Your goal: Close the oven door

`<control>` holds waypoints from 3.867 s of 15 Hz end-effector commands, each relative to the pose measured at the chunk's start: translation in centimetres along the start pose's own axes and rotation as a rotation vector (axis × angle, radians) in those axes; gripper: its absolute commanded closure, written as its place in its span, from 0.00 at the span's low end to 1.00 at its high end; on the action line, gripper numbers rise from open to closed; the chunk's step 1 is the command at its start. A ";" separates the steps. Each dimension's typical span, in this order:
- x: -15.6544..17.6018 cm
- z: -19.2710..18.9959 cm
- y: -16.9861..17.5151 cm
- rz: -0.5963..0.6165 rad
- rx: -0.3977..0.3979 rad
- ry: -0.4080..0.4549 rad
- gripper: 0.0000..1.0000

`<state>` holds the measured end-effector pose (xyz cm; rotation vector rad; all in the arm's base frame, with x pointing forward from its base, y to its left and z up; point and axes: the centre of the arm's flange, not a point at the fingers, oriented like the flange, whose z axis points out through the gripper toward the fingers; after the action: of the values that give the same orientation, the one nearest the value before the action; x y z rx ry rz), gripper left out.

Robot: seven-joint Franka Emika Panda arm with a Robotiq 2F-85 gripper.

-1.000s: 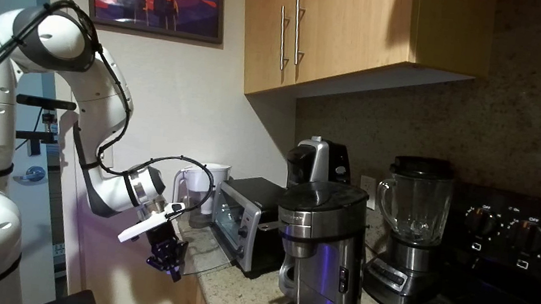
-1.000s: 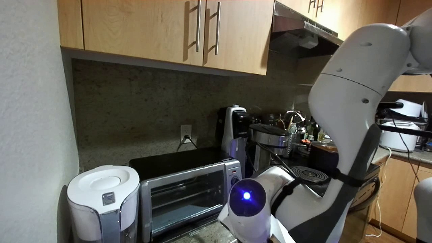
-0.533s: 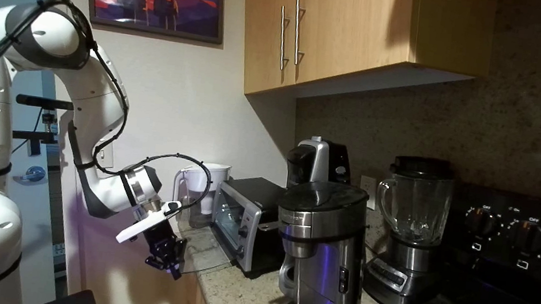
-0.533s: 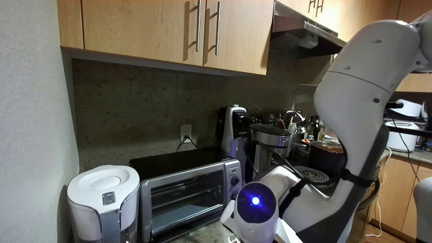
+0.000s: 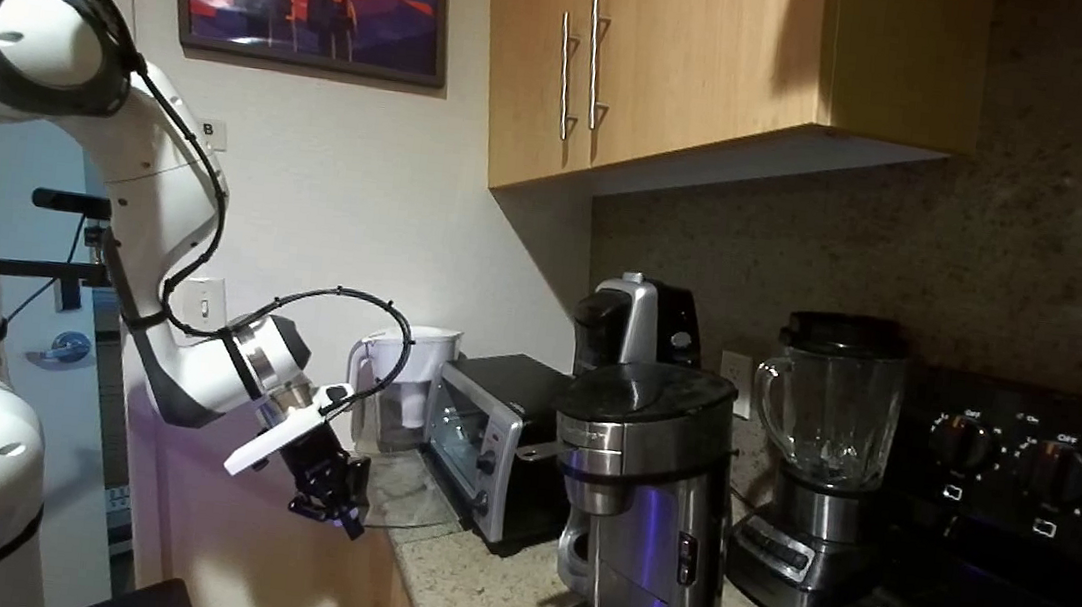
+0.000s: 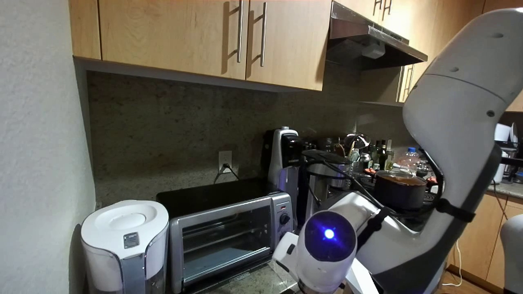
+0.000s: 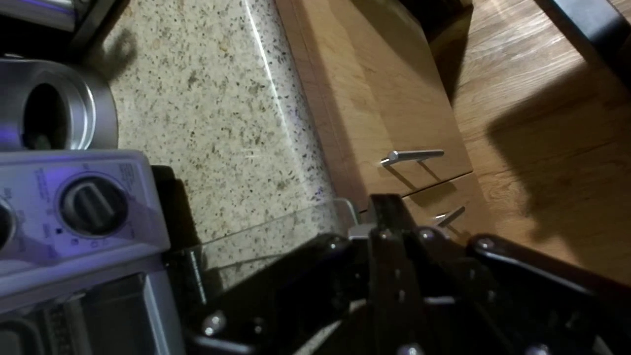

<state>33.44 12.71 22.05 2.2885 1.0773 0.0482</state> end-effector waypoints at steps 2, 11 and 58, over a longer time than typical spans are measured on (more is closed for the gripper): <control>-2.0 -3.2 2.3 0.045 -0.064 0.087 1.00; -2.5 -5.0 5.1 0.113 -0.082 0.124 1.00; -4.4 -6.0 16.3 0.484 0.004 0.329 0.99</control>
<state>40.10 4.67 36.64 2.5506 0.6424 0.6334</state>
